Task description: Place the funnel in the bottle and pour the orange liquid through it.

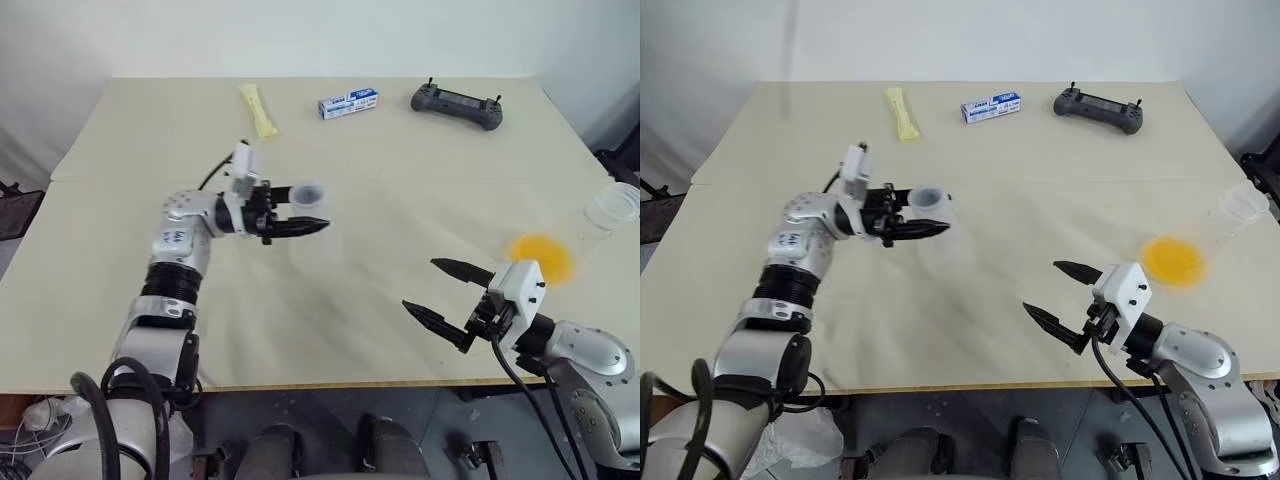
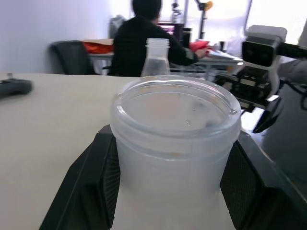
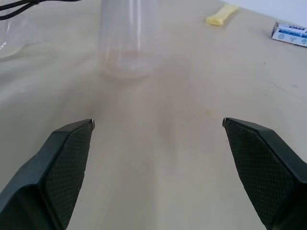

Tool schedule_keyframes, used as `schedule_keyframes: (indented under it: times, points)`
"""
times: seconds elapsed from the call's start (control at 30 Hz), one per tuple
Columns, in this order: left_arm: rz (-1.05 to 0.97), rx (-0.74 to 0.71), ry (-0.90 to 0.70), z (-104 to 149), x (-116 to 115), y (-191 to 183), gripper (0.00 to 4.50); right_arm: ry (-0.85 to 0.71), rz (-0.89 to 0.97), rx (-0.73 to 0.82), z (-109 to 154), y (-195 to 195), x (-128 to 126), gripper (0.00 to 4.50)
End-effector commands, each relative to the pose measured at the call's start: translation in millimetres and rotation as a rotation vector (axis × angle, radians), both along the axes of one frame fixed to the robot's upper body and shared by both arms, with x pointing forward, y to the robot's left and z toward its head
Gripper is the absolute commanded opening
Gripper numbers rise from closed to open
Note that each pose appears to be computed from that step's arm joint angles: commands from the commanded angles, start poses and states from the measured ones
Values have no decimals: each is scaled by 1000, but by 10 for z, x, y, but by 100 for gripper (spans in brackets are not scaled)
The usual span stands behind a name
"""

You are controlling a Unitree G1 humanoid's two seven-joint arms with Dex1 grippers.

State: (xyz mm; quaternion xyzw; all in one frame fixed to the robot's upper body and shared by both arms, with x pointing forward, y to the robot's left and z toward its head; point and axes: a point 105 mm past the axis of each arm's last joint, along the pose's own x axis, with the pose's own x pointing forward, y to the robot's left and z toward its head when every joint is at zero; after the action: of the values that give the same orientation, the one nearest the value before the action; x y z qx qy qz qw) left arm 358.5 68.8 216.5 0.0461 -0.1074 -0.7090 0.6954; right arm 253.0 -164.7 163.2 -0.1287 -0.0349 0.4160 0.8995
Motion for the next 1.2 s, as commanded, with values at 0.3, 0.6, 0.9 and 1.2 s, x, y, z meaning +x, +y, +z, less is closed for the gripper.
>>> schedule_keyframes:
  times: [0.3, 0.6, 0.9, 1.2]
  points:
    - [-68, 44, -46, -10, -49, -353, 242, -45, -67, 32, 43, 22, -152, 450]
    - [-63, 87, -26, -159, -60, -402, 331, -60, -95, 37, 58, 15, -142, 450]
    - [-38, 90, -12, -204, -55, -384, 448, -69, -93, 25, 74, -4, -104, 450]
    - [36, 89, 1, -212, 44, -307, 448, -73, -82, 13, 83, -13, -60, 450]
